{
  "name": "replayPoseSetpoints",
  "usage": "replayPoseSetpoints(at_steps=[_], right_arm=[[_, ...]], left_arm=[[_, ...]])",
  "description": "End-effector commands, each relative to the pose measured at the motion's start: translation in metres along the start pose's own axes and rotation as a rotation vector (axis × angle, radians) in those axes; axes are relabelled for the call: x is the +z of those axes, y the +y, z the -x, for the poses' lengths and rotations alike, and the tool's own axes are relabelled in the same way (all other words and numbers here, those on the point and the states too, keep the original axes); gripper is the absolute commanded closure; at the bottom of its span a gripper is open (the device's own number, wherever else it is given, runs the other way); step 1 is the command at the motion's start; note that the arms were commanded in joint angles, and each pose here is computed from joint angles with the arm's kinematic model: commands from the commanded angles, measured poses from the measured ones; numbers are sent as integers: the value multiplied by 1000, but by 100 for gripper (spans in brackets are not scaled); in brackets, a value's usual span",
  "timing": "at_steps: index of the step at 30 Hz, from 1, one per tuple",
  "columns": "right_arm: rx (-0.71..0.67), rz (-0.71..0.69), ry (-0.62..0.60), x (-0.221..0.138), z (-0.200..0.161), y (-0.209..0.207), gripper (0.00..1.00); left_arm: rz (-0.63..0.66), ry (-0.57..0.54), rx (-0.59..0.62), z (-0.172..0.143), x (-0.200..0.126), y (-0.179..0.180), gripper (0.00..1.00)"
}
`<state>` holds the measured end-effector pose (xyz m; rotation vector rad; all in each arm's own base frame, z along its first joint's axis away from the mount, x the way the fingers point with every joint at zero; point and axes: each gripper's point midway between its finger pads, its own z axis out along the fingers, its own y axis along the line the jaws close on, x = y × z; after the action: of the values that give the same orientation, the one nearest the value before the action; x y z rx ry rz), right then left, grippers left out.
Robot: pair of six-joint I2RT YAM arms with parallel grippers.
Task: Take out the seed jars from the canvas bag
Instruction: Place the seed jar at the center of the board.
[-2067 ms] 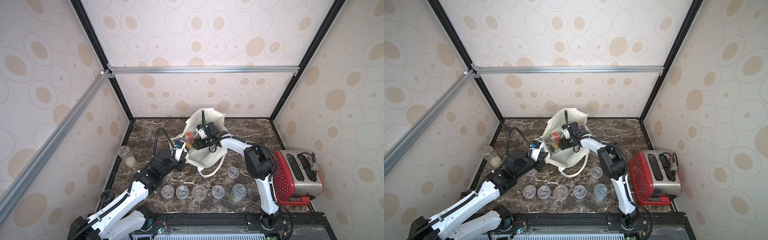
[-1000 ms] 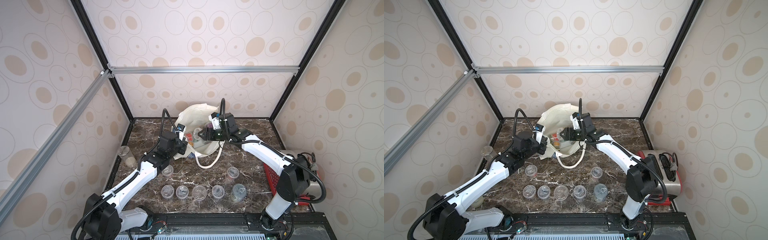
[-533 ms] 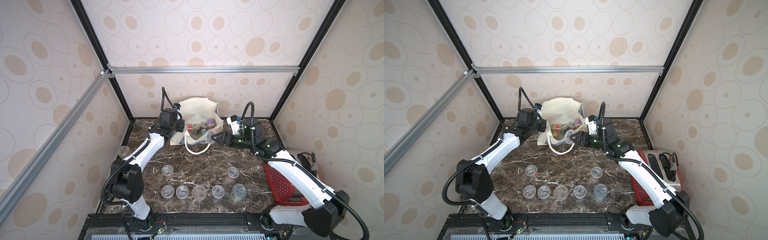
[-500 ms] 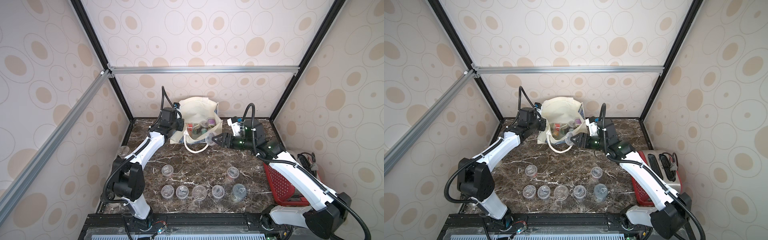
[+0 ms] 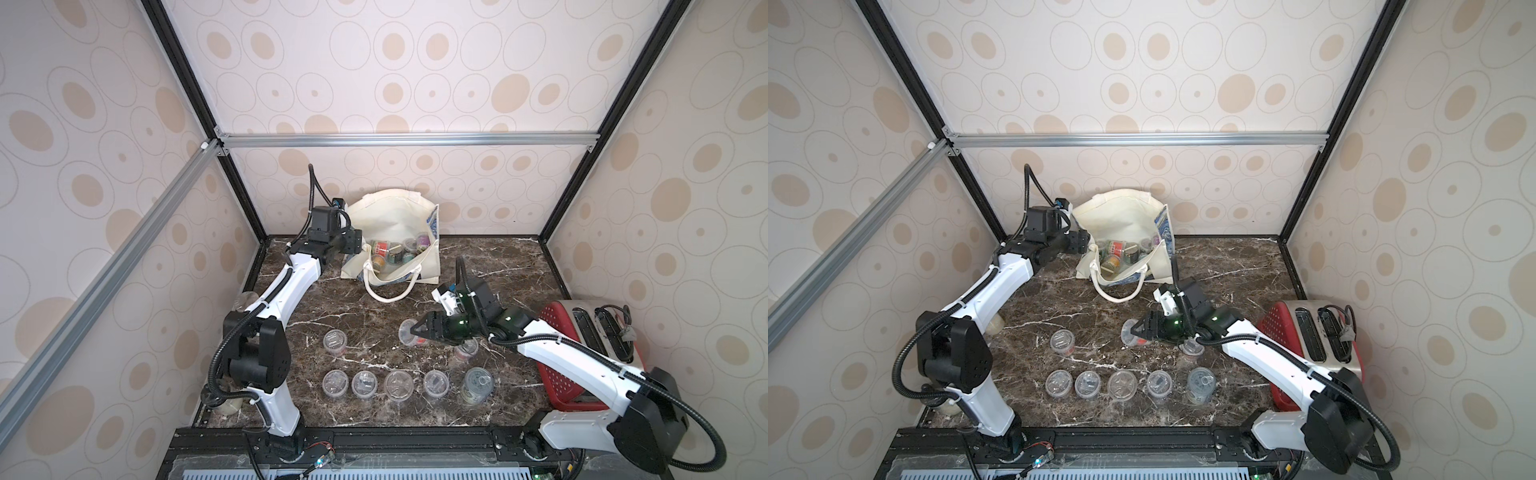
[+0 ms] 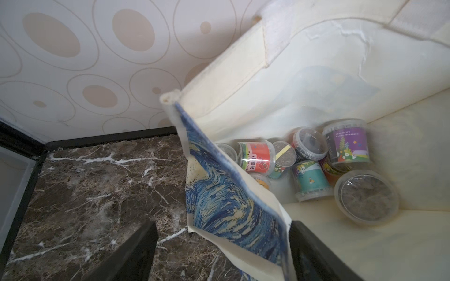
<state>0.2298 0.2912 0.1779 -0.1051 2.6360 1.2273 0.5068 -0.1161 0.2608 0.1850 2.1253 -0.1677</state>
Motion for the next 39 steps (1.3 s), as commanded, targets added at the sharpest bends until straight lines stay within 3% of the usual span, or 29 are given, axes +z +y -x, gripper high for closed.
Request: replayPoseSetpoints(at_steps=[1, 11, 19, 31, 39], right_arm=[[65, 43, -26, 26, 9, 9, 42], [167, 48, -10, 95, 15, 14, 41], [274, 117, 45, 146, 8, 26, 41], [341, 104, 142, 184, -10, 15, 39], [368, 49, 147, 180, -13, -4, 38]], left_arm=[[-3, -16, 16, 3, -31, 3, 13], [-4, -16, 13, -8, -77, 11, 13], [-108, -34, -64, -32, -108, -6, 15], [-222, 78, -148, -105, -114, -25, 19], [-229, 128, -172, -133, -112, -26, 21]])
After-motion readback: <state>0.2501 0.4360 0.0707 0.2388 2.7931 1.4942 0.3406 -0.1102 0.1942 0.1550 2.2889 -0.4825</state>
